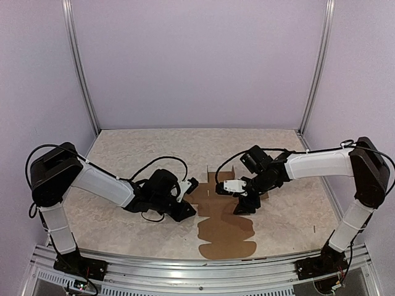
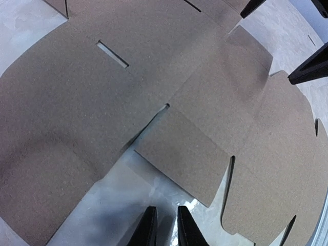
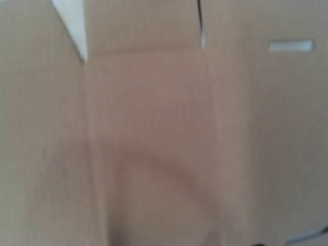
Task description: Fold the paper box
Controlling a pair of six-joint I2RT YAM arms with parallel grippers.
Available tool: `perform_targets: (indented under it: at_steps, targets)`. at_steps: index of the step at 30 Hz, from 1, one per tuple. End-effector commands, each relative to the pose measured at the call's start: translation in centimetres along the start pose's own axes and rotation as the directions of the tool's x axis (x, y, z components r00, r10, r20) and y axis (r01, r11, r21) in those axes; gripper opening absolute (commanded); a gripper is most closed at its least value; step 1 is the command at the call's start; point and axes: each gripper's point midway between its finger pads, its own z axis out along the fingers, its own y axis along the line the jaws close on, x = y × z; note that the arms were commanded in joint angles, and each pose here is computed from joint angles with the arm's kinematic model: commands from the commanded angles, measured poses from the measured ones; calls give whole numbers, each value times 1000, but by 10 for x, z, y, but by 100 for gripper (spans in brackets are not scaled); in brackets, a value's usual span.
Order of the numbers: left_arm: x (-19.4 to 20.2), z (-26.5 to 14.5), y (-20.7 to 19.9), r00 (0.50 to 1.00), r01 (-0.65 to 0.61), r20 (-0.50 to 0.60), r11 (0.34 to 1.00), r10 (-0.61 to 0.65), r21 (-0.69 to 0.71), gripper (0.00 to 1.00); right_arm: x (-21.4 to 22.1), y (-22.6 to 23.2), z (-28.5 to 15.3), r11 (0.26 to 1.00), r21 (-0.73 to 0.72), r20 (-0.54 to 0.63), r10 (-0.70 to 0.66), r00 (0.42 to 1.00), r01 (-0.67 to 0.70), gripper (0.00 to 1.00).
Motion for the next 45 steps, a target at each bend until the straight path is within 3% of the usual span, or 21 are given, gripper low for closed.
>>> perform_targets:
  at_steps: [1,13,25,36,42,45]
  targets:
    - [9,13,9,998,0,-61,1000,-1,-21,15,-7,7,13,997,9,22,-80,997,80,72]
    - [-13,13,-14,997,-71,10,995,71,66,15,16,27,46,997,-28,-52,-75,996,74,69]
    - [-35,8,-61,988,-150,83,952,133,268,18,22,32,51,998,-43,-68,-56,996,53,68]
    - [-47,11,-79,984,-171,104,918,142,359,24,22,34,52,998,-52,-62,-47,997,43,67]
    - [-40,27,-76,988,-151,64,916,137,372,25,23,35,52,998,-50,-62,-42,997,38,67]
    - [-44,14,-71,985,-167,91,932,144,322,26,24,35,50,998,-44,-61,-42,997,40,67]
